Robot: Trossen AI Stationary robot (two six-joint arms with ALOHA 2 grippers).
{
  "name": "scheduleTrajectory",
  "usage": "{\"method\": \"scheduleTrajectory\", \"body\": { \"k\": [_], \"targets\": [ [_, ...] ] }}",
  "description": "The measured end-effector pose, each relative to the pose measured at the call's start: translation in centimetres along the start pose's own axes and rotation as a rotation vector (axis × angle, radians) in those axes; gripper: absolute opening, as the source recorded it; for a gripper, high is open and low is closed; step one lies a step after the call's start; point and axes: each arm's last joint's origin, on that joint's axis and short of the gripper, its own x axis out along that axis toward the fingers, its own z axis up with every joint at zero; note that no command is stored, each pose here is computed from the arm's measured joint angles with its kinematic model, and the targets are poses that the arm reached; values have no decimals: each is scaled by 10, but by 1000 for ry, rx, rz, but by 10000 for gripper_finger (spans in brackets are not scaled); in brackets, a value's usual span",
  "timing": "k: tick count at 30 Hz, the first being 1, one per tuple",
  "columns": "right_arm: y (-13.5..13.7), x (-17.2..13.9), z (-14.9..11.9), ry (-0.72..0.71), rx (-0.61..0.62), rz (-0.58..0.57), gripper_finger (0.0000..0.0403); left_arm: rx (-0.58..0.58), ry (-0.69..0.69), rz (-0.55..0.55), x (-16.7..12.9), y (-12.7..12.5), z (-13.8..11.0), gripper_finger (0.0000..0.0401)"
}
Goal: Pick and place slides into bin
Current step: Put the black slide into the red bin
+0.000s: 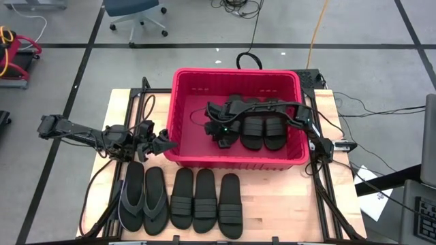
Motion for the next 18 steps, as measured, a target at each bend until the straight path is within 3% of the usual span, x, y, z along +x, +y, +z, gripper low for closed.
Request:
{"method": "scheduleTrajectory", "body": {
  "k": [3,8,18],
  "targets": [
    [0,-8,-6,43,32,10,0,20,11,1,0,1,-1,21],
    [2,-19,-3,16,-20,1,0,47,13,1,0,1,-1,21],
    [23,-68,20,-164,-114,-44,0,45,45,-32,0,0,-2,21]
  ]
}}
